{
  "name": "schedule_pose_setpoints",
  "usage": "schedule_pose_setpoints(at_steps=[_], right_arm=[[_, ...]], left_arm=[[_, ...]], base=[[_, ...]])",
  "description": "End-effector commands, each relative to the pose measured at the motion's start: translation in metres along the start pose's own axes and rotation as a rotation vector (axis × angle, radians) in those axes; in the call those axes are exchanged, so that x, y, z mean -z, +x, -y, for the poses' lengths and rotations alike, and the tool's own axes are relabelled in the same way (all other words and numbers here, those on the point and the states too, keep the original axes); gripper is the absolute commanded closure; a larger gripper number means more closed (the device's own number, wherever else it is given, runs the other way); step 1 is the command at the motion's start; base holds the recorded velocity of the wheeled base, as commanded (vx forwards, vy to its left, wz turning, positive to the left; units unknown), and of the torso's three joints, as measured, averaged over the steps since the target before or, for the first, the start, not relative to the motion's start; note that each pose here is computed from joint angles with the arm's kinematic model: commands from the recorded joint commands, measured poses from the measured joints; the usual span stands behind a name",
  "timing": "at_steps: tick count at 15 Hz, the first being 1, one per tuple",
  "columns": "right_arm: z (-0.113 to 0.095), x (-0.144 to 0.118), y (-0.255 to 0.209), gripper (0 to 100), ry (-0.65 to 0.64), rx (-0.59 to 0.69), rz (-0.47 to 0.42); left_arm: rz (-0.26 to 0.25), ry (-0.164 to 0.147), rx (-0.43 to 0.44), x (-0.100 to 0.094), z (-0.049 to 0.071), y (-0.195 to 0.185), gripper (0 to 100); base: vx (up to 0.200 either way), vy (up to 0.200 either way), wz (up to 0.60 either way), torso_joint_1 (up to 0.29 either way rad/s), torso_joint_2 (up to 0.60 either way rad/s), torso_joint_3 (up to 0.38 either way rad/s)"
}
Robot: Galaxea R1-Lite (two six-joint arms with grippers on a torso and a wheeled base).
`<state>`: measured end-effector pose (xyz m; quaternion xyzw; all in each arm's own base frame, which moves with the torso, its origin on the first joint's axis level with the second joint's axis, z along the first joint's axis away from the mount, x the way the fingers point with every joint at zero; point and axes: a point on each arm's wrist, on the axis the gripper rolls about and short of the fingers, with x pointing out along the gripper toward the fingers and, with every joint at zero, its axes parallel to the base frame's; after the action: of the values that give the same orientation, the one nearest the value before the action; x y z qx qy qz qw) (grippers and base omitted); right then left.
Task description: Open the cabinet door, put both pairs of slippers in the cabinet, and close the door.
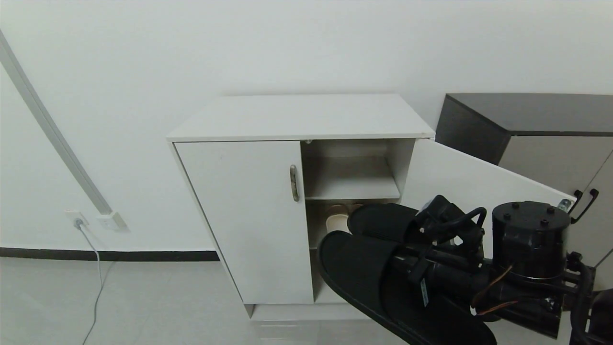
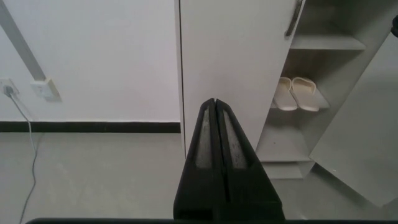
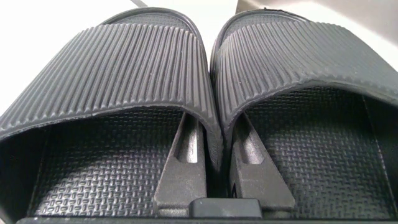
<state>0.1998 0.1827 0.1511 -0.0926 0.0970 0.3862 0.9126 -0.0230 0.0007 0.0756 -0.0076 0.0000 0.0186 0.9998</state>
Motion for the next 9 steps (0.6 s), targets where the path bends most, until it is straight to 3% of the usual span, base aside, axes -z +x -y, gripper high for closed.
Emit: schedule_pose_setpoints(at_steps=[1,9], right_arm=[[-0.0008,0.0003,-0.0005,100,-0.001,-0.003,0.000],[-0.0046,0.0049,-0.0010,100,-0.038,-0.009,0.021]], left_arm=[[-0.001,0.000,0.000,0.0001,0.0000,0.0001,100],[-0.001,0.001,-0.001,0.0001,0.0000,0.0001,100]], base=[[0.000,0.000,0.00,-0.163,0.49,0.330],[0.000,0.000,0.00,-0.129,0.47,0.339]])
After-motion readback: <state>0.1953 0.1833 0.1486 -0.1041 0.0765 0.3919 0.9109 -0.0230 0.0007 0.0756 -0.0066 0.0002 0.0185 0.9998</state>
